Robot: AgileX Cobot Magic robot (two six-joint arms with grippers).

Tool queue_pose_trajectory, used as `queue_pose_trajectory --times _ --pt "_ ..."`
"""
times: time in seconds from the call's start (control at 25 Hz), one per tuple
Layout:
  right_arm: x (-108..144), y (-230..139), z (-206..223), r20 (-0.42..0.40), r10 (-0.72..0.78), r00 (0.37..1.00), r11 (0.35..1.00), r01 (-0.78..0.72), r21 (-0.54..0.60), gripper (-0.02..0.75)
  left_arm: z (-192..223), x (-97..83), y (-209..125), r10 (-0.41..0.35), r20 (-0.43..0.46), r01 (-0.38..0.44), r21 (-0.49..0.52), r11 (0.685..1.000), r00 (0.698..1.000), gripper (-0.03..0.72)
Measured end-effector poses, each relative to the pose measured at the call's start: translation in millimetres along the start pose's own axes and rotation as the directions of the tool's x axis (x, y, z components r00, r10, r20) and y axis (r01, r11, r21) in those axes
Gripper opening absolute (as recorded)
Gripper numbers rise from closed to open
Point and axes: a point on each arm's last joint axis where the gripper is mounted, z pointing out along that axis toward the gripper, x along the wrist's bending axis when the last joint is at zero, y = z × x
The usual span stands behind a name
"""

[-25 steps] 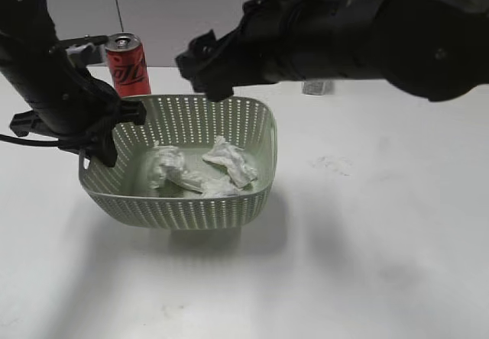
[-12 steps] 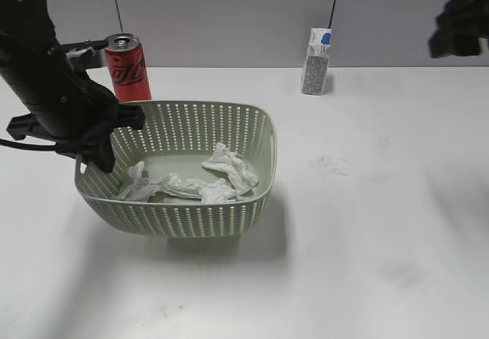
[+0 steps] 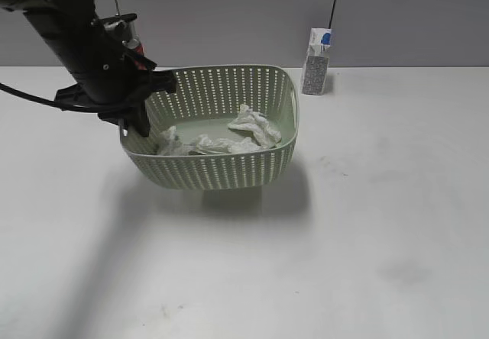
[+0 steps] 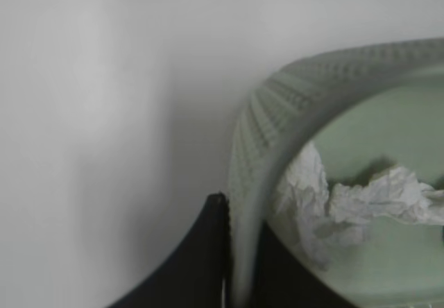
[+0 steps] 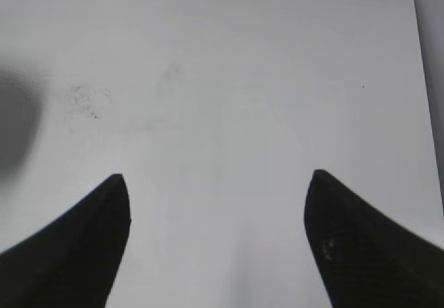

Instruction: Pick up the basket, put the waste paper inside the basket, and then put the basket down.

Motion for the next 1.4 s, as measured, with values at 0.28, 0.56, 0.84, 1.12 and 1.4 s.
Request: queue_pose_trajectory --times 0.28,0.56,0.84,1.12,1.4 --pt "3.2 -73.4 -39.8 -0.001 0.003 1.000 0.999 -0.003 -0.037 0.592 29.3 1.4 3.6 0.006 -0.003 -0.006 0.053 0.999 1.000 0.052" --pt "5.7 -127.8 -64.6 0.000 0.005 1.000 0.990 -0.005 -0.140 0.592 31.1 1.3 3.7 0.032 -0.001 -0.032 0.055 0.998 0.999 0.340" --pt "6.9 -170.0 -68.0 0.011 0.001 1.000 0.984 0.001 -0.177 0.592 29.5 4.5 0.9 0.064 -0.015 -0.062 0.093 0.994 0.998 0.616" --pt "7.3 -179.9 -73.9 0.018 0.003 1.000 0.957 0.003 -0.291 0.592 -4.6 23.0 5.5 0.051 -0.029 -0.049 0.070 0.996 0.998 0.634" --pt "7.6 -179.7 -71.9 0.014 0.004 1.000 0.954 0.001 -0.299 0.592 -72.3 57.3 4.4 0.071 -0.118 -0.072 -0.005 0.997 0.990 0.631"
